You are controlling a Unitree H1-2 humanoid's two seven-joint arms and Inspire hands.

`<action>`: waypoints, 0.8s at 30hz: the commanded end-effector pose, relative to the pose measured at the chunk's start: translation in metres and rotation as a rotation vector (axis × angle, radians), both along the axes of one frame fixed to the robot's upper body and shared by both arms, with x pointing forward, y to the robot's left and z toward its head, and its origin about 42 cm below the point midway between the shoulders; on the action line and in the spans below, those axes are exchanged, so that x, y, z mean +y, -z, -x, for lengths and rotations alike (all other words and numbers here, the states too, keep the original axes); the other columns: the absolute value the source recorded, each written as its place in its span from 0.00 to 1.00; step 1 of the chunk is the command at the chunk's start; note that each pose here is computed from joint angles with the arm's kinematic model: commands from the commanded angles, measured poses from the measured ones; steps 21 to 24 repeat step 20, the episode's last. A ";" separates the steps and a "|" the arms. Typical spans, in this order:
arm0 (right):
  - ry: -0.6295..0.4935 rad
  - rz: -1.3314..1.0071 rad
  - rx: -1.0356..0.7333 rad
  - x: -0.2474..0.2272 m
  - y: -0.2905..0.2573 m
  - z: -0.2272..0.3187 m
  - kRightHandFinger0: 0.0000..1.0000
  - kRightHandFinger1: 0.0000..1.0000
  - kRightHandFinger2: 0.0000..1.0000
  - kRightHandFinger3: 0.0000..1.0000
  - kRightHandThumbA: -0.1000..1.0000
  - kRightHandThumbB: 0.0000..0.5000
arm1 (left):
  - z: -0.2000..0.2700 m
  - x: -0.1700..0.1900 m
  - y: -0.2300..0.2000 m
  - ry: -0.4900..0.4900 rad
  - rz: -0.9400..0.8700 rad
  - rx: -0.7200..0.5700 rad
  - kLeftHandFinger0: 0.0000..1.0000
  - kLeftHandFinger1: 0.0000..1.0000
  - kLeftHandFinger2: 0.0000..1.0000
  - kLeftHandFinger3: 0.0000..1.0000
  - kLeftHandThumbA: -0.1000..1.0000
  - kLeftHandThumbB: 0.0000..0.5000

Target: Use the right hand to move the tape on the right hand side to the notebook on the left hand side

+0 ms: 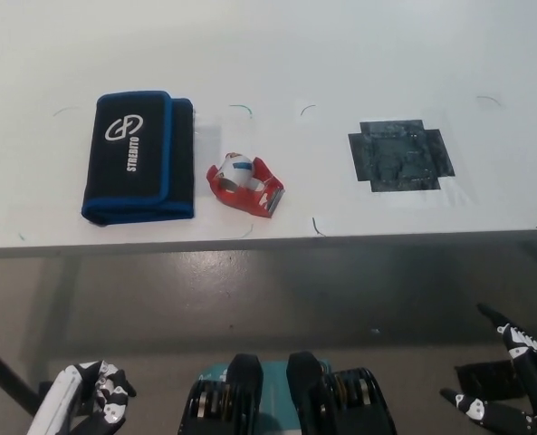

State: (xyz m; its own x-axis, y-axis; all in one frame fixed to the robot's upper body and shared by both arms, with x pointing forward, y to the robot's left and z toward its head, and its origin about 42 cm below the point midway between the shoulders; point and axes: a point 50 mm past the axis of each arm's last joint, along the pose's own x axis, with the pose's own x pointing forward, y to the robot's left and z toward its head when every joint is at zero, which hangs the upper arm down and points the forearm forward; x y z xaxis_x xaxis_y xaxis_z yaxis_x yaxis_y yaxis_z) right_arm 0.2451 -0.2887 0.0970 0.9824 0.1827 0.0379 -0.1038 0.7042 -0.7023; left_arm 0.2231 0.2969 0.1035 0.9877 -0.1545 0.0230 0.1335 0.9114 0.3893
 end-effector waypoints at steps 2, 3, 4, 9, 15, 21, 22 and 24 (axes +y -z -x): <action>-0.041 0.009 -0.058 0.004 -0.013 -0.004 1.00 1.00 1.00 1.00 0.92 0.58 | 0.001 0.005 -0.010 0.023 -0.029 -0.046 0.29 0.16 0.17 0.35 0.15 0.21; -0.047 0.015 -0.061 0.004 -0.013 -0.004 1.00 1.00 1.00 1.00 0.92 0.57 | 0.001 0.005 -0.010 0.022 -0.027 -0.047 0.27 0.16 0.17 0.34 0.14 0.22; -0.049 0.022 -0.064 0.004 -0.013 -0.004 1.00 1.00 1.00 1.00 0.92 0.56 | 0.000 0.005 -0.009 0.021 -0.024 -0.052 0.25 0.15 0.17 0.34 0.14 0.22; -0.051 0.029 -0.059 0.004 -0.012 -0.005 1.00 1.00 1.00 1.00 0.93 0.58 | 0.001 0.005 -0.009 0.022 -0.020 -0.047 0.24 0.15 0.17 0.34 0.15 0.23; -0.056 0.024 -0.061 0.005 -0.012 -0.004 1.00 1.00 1.00 1.00 0.92 0.57 | 0.001 0.005 -0.008 0.021 -0.016 -0.047 0.25 0.16 0.19 0.34 0.14 0.24; -0.060 0.042 -0.053 0.005 -0.012 -0.003 1.00 1.00 1.00 1.00 0.92 0.55 | 0.004 0.005 -0.006 0.020 -0.016 -0.041 0.28 0.16 0.18 0.34 0.17 0.23; -0.060 0.042 -0.053 0.005 -0.012 -0.003 1.00 1.00 1.00 1.00 0.92 0.55 | 0.004 0.005 -0.006 0.020 -0.016 -0.041 0.28 0.16 0.18 0.34 0.17 0.23; -0.060 0.042 -0.053 0.005 -0.012 -0.003 1.00 1.00 1.00 1.00 0.92 0.55 | 0.004 0.005 -0.006 0.020 -0.016 -0.041 0.28 0.16 0.18 0.34 0.17 0.23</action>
